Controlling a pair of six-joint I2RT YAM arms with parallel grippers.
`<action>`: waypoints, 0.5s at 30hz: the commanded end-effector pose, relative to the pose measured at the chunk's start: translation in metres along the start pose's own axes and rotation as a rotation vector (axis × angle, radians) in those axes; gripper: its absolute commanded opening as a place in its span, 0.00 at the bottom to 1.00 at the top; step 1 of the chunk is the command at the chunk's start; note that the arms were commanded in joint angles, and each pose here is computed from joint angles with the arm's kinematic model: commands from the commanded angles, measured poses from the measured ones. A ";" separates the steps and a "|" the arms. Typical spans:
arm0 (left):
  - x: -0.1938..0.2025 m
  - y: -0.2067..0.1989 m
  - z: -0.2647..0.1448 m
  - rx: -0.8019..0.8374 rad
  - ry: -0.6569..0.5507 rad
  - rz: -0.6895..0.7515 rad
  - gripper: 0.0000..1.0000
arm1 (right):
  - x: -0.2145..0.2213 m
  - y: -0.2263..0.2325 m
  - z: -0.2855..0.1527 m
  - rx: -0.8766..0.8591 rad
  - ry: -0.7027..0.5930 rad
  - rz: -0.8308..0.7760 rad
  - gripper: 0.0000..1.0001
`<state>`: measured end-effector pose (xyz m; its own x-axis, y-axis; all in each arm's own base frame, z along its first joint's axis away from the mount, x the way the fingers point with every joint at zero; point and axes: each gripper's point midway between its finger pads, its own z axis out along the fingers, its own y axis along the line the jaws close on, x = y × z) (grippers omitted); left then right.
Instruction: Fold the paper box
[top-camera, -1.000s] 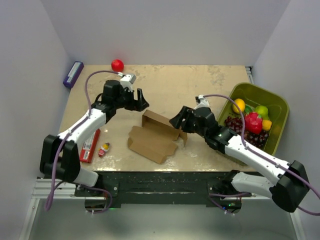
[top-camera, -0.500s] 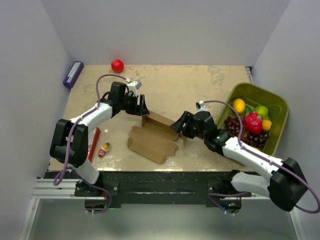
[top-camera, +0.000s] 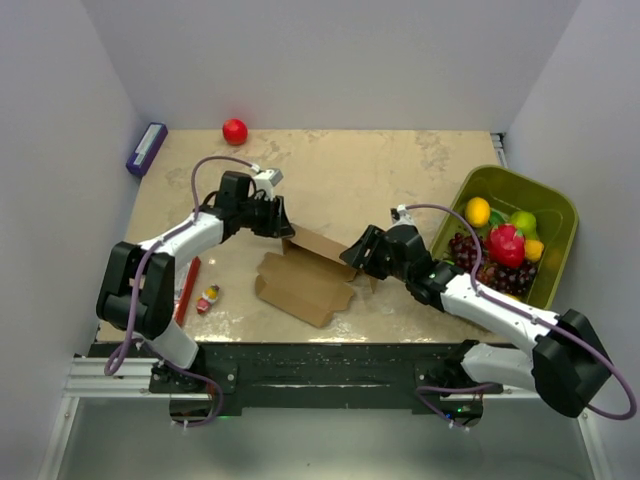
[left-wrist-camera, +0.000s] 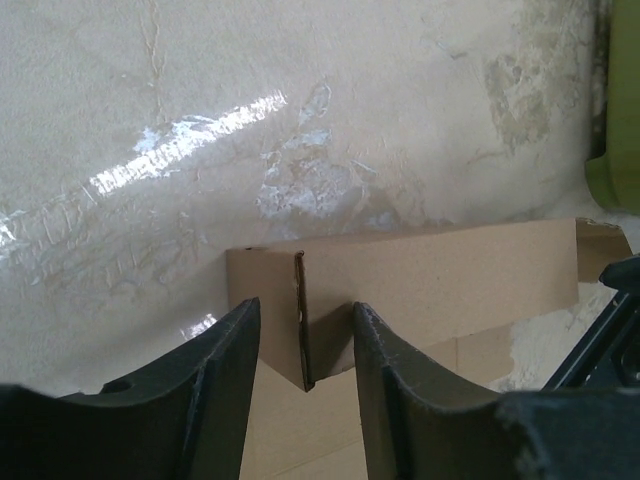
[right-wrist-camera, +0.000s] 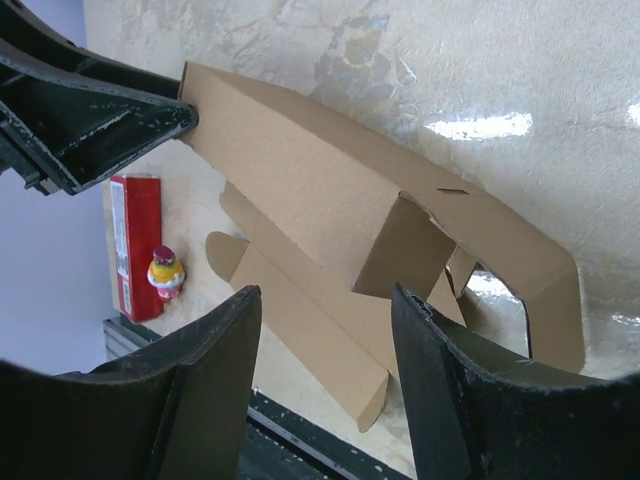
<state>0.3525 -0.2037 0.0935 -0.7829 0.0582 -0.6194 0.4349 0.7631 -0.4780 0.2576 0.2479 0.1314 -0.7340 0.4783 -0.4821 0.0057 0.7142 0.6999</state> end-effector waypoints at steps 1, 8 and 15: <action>0.018 0.007 -0.003 -0.015 0.022 -0.009 0.42 | -0.010 0.003 0.006 -0.015 -0.044 0.017 0.57; 0.040 0.004 -0.003 0.016 0.054 -0.044 0.34 | -0.019 -0.003 0.017 0.016 -0.064 -0.001 0.55; 0.048 0.002 -0.005 0.023 0.062 -0.054 0.33 | -0.030 -0.018 0.028 0.055 -0.075 -0.023 0.53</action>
<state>0.3398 -0.2064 0.0904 -0.7630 0.0439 -0.6449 0.4704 0.7221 -0.5073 0.2765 0.2384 0.1040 -0.7298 0.4841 -0.4828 0.0596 0.7486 0.6604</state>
